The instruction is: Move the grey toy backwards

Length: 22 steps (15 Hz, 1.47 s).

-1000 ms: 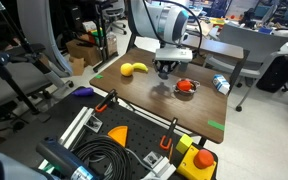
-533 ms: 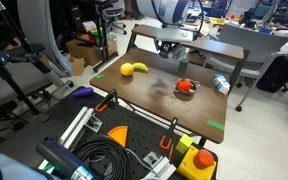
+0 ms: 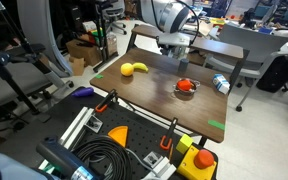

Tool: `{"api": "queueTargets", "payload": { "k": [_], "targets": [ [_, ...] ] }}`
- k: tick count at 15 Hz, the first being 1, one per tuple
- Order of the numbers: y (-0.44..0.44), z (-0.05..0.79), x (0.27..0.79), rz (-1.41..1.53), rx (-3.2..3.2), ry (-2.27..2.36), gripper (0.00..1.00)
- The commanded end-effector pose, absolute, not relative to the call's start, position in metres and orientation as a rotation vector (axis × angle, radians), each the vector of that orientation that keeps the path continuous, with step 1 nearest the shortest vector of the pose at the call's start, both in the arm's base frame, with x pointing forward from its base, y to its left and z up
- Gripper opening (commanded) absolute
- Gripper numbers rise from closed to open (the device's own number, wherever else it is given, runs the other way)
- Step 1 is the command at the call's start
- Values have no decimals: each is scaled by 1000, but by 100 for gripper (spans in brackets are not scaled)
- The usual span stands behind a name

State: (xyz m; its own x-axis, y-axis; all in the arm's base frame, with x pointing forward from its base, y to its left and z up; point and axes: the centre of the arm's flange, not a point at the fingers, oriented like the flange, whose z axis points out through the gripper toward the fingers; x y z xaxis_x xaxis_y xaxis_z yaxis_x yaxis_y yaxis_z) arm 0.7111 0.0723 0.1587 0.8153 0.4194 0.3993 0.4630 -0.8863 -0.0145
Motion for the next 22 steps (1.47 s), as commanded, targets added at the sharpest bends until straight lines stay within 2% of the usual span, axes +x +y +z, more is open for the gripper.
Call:
{"api": "queueTargets", "payload": {
  "k": [1,6,17,18,19,22],
  "targets": [
    [53,105,726,-747,-2828,-735,3],
    [26,56,688,-763,-2861,-764,3],
    [23,60,661,-785,-2882,-849,3],
    [25,65,656,-786,-2881,-846,37],
    [25,67,653,-788,-2879,-847,38],
    [24,76,635,-800,-2865,-864,57]
  ]
}}
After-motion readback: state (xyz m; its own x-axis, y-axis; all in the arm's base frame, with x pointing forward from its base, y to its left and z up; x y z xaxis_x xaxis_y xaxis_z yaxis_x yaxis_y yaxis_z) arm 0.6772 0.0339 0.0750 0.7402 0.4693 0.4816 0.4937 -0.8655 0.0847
